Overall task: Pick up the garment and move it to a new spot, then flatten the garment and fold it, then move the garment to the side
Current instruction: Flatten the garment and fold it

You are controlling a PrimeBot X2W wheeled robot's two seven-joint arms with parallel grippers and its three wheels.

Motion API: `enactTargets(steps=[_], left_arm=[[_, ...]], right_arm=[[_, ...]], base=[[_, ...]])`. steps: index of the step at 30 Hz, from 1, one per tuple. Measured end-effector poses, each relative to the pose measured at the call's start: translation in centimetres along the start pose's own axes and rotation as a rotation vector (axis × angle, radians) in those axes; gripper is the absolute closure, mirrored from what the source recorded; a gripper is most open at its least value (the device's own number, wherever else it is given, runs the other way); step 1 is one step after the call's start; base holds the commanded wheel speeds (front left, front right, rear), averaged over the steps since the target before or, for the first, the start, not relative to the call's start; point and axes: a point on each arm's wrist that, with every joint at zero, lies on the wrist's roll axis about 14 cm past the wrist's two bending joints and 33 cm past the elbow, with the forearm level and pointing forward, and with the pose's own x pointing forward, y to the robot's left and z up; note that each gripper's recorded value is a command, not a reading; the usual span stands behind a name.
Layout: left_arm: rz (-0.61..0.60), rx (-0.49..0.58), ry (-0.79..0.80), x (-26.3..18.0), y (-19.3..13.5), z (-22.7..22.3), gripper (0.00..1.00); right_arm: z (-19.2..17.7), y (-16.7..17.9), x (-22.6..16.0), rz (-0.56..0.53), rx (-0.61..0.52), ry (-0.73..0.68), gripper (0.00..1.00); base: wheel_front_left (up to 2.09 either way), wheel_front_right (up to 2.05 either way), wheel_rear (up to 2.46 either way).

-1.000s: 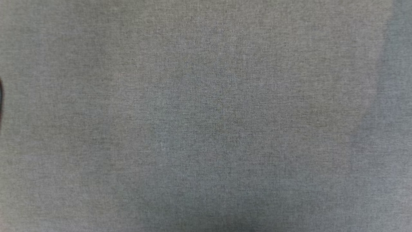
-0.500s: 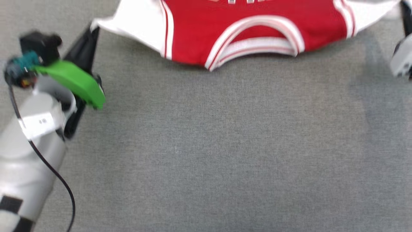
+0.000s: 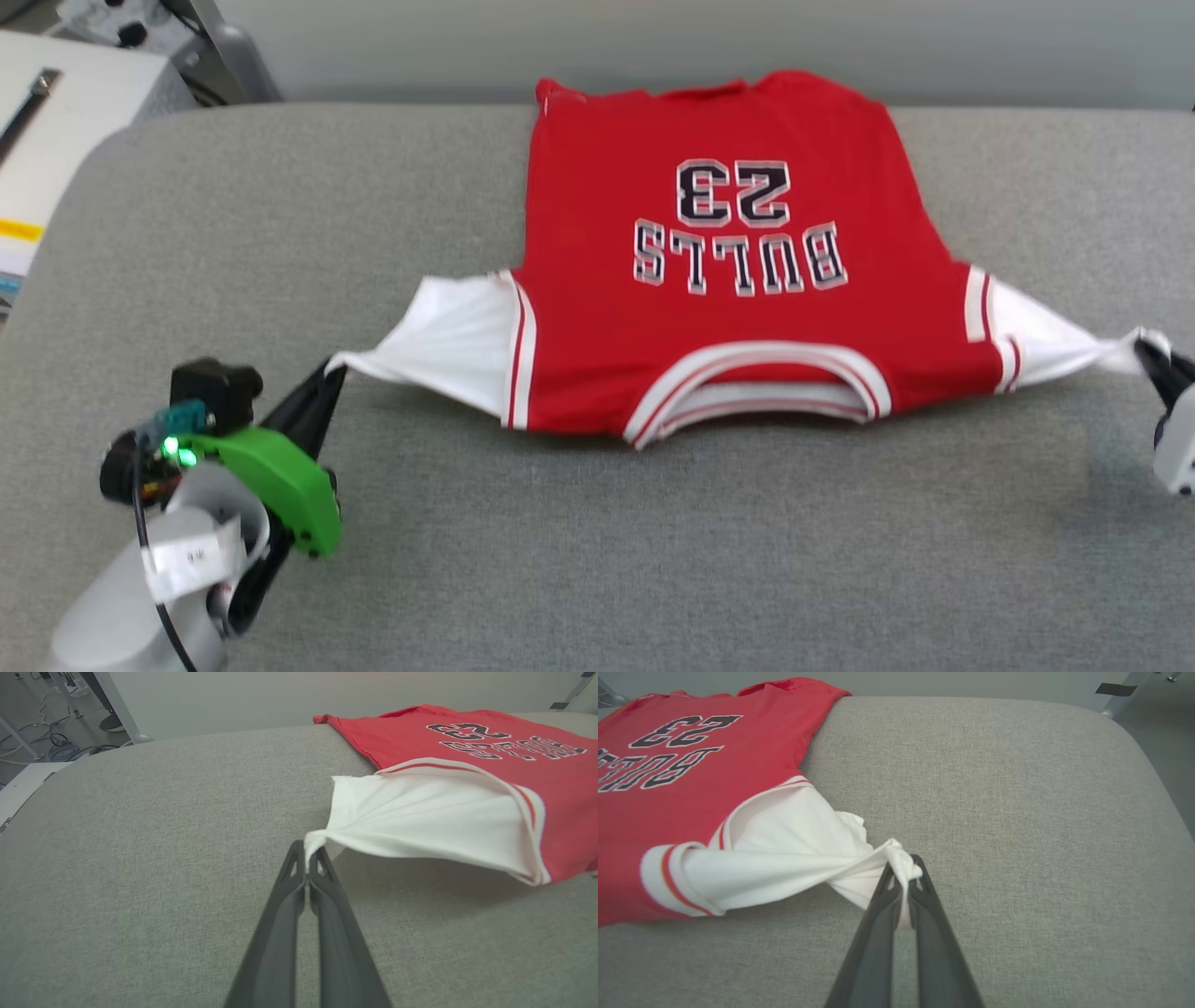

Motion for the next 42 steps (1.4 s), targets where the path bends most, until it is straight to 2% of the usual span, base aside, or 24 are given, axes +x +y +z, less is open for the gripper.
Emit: enactTargets(steps=[17,26,27,28,36,42], left_arm=[[-0.014,-0.080,0.076,-9.4,-2.9,-3.5,1.00],[-0.064,-0.121,0.101,-10.1,-5.6,-4.0,1.00],[-0.074,-0.124,0.107,-10.0,-5.9,-4.0,1.00],[-0.084,-0.126,0.110,-9.9,-6.2,-4.0,1.00],[-0.162,-0.127,0.065,-8.6,-8.1,-1.5,1.00],[-0.213,-0.126,0.048,-7.7,-9.5,0.5,1.00]], right_arm=[[-7.4,-0.3,-9.6,0.031,0.110,0.215,1.00],[-7.8,-0.5,-11.1,0.026,0.126,0.237,1.00],[-7.5,-0.4,-10.9,0.029,0.121,0.236,0.67],[-7.3,-0.3,-10.8,0.032,0.118,0.233,0.00],[-3.9,0.7,-9.3,0.063,0.046,0.216,0.00],[2.4,3.3,-6.0,0.133,-0.032,0.128,0.00]], base=[[0.00,0.00,0.00],[0.00,0.00,0.00],[0.00,0.00,0.00],[0.00,0.00,0.00],[0.00,0.00,0.00],[0.00,0.00,0.00]])
